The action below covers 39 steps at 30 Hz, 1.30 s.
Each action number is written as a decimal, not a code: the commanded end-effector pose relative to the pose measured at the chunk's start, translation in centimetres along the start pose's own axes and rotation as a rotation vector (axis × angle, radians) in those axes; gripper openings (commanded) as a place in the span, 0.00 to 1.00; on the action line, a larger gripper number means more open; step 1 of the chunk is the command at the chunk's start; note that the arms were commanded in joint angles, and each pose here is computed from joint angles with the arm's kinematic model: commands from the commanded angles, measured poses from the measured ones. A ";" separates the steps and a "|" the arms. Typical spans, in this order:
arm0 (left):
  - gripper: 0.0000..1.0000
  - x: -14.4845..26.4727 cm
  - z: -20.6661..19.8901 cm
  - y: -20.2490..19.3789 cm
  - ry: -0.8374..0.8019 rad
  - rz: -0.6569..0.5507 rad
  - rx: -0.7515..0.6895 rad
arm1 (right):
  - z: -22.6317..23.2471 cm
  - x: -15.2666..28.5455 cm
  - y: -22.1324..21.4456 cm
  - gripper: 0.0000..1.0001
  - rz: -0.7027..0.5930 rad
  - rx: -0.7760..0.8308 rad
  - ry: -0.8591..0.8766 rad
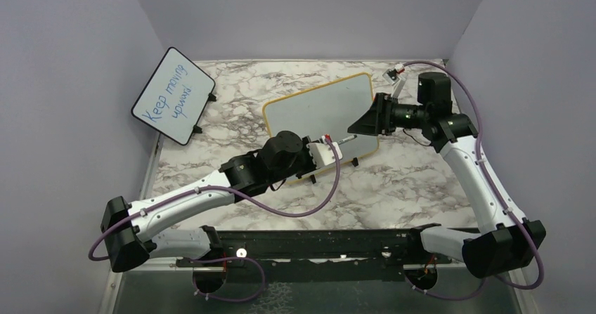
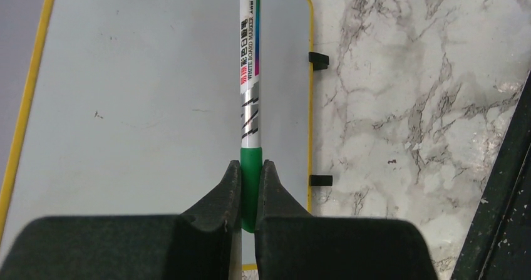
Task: Write a sentence on the whiteboard
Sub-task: Open the whiteboard marker at the center of the board.
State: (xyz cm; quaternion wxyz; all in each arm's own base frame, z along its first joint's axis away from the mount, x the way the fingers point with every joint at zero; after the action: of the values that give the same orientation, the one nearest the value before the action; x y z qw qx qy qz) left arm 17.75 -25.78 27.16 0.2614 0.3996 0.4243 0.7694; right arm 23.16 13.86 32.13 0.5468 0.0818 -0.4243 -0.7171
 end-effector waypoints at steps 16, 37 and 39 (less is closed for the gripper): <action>0.00 -0.7 0.1 1.7 -0.030 -0.106 -0.058 | 1.0 -2.8 -3.3 0.53 0.248 -0.045 0.218; 0.00 0.2 0.0 1.5 -0.039 -0.161 -0.041 | -0.8 -3.0 -4.3 0.60 0.302 -0.017 0.110; 0.00 0.3 0.0 1.4 -0.043 -0.159 -0.040 | -1.1 -3.0 -4.1 0.61 0.296 -0.008 0.069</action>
State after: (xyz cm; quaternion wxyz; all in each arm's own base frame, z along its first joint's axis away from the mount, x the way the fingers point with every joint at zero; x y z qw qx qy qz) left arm 17.57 -26.52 26.96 0.3178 0.3987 0.4100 0.7562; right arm 21.98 16.41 27.95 0.6680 0.0682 -0.3857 -0.6328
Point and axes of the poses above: each gripper's point midway between its finger pads, its own x axis back along the fingers, its own z axis along the line the jaws close on, y = z × x, the point moved 7 cm from there along x, back along the fingers, and after that the axes turned 5 degrees about x, right-handed, at the moved point
